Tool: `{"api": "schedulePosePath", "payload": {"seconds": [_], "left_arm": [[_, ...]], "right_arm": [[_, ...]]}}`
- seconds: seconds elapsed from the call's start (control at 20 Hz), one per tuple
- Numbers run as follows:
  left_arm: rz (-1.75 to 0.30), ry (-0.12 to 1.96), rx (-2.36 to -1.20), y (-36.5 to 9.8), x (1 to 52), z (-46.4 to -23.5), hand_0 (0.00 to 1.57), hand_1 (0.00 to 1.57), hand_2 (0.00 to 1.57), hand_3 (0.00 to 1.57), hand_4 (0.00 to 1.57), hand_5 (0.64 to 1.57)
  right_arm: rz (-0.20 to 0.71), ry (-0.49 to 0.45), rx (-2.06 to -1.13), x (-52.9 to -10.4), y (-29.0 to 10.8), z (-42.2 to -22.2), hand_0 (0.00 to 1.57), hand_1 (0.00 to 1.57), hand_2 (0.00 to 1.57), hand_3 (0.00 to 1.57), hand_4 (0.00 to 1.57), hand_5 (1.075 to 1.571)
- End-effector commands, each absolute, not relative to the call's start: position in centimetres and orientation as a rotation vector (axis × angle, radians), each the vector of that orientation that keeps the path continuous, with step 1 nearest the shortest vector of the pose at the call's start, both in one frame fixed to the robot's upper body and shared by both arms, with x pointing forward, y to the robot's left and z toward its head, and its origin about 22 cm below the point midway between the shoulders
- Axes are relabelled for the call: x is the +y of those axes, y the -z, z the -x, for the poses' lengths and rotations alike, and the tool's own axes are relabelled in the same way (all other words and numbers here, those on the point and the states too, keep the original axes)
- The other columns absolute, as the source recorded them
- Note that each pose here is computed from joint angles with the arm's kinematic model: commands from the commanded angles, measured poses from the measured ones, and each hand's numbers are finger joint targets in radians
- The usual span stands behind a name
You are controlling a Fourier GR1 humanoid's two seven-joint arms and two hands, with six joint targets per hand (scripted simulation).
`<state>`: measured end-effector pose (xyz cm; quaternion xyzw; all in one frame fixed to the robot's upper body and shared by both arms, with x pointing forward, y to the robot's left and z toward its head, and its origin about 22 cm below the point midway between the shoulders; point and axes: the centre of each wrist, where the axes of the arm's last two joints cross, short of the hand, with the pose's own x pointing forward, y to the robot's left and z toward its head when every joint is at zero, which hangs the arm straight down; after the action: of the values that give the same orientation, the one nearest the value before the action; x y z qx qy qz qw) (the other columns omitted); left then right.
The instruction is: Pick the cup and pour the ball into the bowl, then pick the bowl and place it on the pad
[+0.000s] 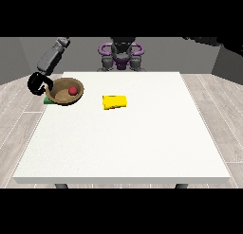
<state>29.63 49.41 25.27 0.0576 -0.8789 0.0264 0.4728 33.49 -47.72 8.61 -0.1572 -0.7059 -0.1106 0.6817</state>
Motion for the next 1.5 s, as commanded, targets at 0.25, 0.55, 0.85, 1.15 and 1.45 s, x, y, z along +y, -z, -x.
{"api": "schedulePosePath", "payload": {"seconds": [0.25,0.55,0.85,1.15,1.45], "left_arm": [[-0.168,-0.070,-2.246,-27.1,48.9,-26.7,0.00,0.00,0.00,0.00,0.69,1.558],[-0.152,-0.102,-2.165,-27.2,50.0,-27.0,0.00,0.00,0.00,0.00,0.70,1.555],[-0.125,-0.067,-2.108,-24.9,48.4,-27.7,0.00,0.00,0.00,0.00,0.68,1.554],[-0.131,-0.078,-2.050,-23.1,50.8,-27.2,0.00,0.00,0.00,0.00,0.66,1.548],[-0.165,-0.109,-2.068,-26.0,51.7,-26.5,0.00,0.00,0.00,0.00,0.65,1.540]], "right_arm": [[0.416,0.262,-1.669,-53.6,-11.2,-30.5,1.57,1.57,1.57,0.00,0.98,1.571],[0.409,0.199,-1.585,-51.6,-9.9,-32.0,1.57,1.57,1.57,0.09,0.98,1.570],[0.366,0.166,-1.492,-48.7,-5.5,-32.7,1.57,1.57,1.57,0.88,1.00,1.564],[0.381,0.151,-1.407,-49.5,-5.4,-31.9,1.57,1.57,1.57,1.41,0.98,1.561],[0.414,0.272,-1.350,-51.6,-7.3,-31.2,0.67,0.67,0.30,0.52,0.00,1.535]]}}
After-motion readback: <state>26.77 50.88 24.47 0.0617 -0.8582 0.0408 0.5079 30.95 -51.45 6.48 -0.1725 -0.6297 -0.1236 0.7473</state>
